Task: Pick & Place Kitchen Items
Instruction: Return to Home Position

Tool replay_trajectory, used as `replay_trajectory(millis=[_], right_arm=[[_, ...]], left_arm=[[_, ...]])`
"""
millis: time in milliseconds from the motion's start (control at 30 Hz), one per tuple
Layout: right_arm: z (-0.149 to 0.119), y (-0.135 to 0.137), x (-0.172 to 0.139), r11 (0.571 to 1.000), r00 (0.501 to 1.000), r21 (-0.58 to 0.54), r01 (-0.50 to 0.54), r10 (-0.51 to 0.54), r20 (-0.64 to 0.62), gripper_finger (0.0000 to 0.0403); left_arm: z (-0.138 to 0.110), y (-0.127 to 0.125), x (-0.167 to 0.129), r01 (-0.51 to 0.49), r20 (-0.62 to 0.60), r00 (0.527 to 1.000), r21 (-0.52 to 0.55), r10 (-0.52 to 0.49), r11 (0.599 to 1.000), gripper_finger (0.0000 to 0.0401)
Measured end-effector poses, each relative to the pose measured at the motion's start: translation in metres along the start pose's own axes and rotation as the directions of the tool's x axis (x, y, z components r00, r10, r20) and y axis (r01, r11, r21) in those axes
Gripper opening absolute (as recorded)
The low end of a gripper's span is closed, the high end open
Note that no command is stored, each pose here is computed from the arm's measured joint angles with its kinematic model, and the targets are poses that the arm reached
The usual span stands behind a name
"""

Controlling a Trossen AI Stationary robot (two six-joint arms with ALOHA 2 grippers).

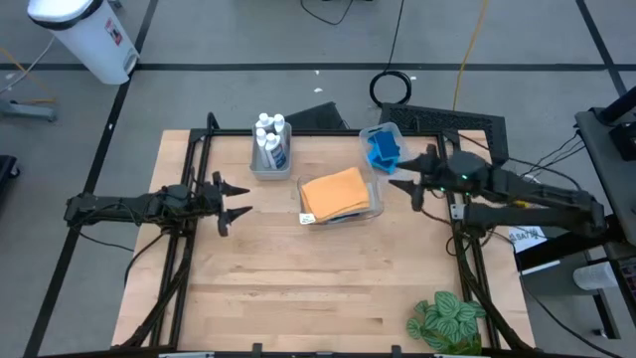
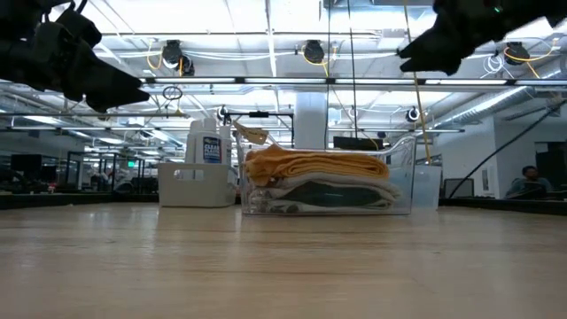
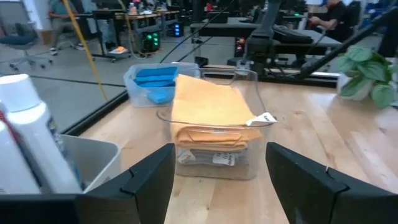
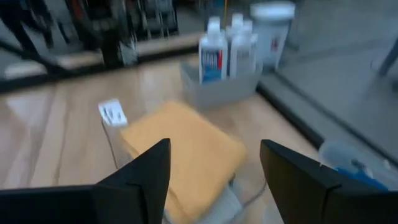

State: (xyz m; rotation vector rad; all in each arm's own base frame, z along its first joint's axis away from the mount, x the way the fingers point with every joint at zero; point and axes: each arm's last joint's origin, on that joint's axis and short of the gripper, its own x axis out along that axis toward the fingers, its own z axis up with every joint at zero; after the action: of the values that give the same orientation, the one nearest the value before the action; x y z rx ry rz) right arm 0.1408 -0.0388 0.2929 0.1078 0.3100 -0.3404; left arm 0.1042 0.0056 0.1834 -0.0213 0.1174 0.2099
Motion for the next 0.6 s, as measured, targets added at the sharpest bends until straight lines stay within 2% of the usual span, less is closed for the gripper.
replay_trajectory(millis=[133, 267, 467, 600], right_arm=[[-0.034, -0.003, -0.004, 1.000, 0.981, 0.005, -0.015, 0.014, 0.192, 0.0216], [-0.066, -0.005, 0.002, 0.999, 0.931, 0.014, -0.031, 0.024, 0.364, 0.0216], [-0.103, -0.009, 0.009, 1.000, 0.903, -0.014, 0.020, -0.012, 0.429, 0.0222], [-0.110, -0.011, 0.009, 0.998, 0.892, 0.008, 0.060, -0.058, 0.449, 0.0219]], left_arm=[[0.000, -0.001, 0.000, 0.032, -0.002, 0.999, -0.013, -0.032, 0.999, 0.0255], [0.000, -0.001, 0.000, 0.030, -0.002, 1.000, -0.013, -0.031, 0.999, 0.0255], [-0.001, -0.001, 0.000, 0.026, -0.011, 1.000, -0.024, -0.026, 0.999, 0.0255], [0.000, -0.001, 0.000, 0.029, -0.002, 1.000, -0.032, -0.029, 0.999, 0.0255]])
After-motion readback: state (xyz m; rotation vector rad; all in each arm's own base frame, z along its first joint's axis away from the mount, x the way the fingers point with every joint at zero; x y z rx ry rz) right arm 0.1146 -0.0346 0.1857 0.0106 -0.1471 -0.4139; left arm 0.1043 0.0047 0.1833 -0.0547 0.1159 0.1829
